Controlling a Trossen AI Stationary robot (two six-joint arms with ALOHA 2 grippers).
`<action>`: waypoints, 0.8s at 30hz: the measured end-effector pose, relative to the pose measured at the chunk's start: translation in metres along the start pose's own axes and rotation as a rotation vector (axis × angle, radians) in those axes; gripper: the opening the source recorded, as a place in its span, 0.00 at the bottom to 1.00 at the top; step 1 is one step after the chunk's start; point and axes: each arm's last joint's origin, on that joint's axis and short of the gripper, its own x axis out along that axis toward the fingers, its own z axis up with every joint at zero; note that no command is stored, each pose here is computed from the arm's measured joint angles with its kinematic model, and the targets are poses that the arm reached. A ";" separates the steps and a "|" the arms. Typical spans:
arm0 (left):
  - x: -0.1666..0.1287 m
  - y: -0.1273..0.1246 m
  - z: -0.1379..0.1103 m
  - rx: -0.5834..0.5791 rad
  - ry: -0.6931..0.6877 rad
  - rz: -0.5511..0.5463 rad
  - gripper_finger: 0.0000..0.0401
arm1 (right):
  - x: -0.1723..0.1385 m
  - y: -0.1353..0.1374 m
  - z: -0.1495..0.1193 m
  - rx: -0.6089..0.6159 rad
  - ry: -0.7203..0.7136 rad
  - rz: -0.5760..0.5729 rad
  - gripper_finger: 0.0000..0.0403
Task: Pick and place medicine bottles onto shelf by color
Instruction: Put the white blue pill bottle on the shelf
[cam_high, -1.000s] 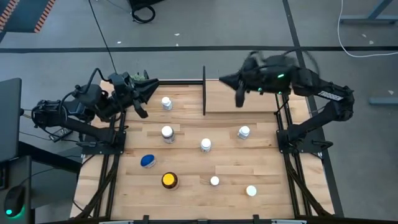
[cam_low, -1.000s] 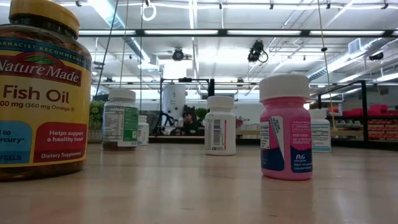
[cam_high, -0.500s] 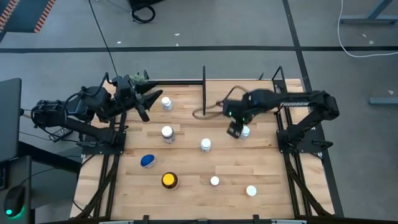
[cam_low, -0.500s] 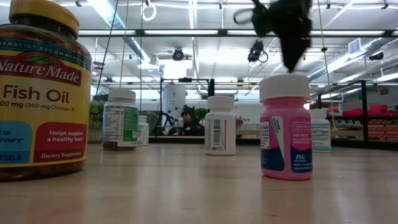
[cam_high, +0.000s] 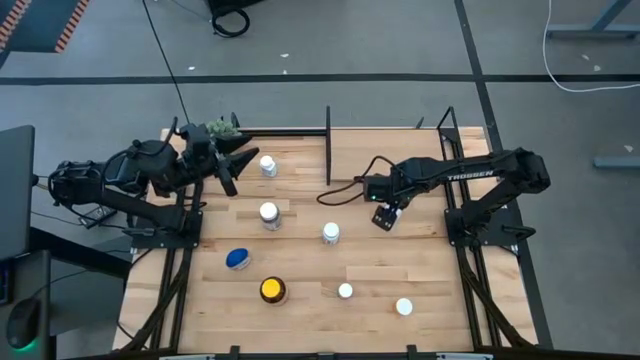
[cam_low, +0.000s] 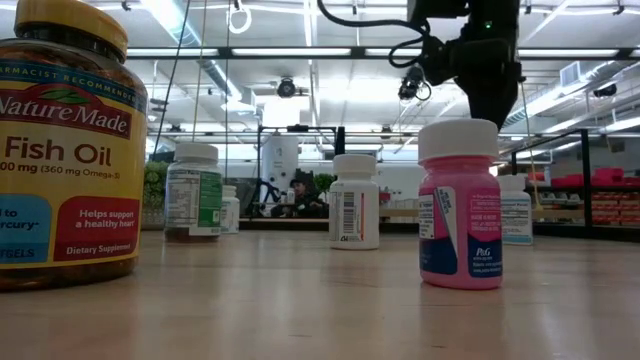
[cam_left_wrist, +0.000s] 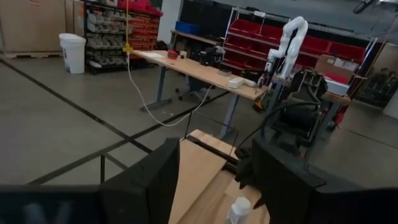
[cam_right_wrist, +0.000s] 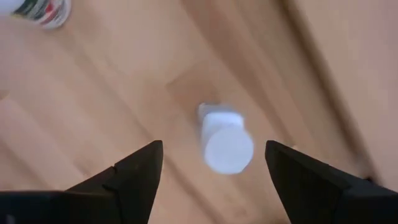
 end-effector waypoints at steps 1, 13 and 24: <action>0.000 0.000 0.000 -0.001 -0.001 0.000 0.52 | 0.000 0.000 0.001 0.001 -0.013 -0.012 0.72; 0.000 0.000 0.000 -0.001 0.000 0.000 0.52 | 0.037 -0.016 -0.009 0.006 0.083 -0.037 0.72; 0.000 0.000 0.000 -0.002 0.000 0.001 0.52 | 0.070 -0.022 -0.020 0.035 0.136 0.026 0.71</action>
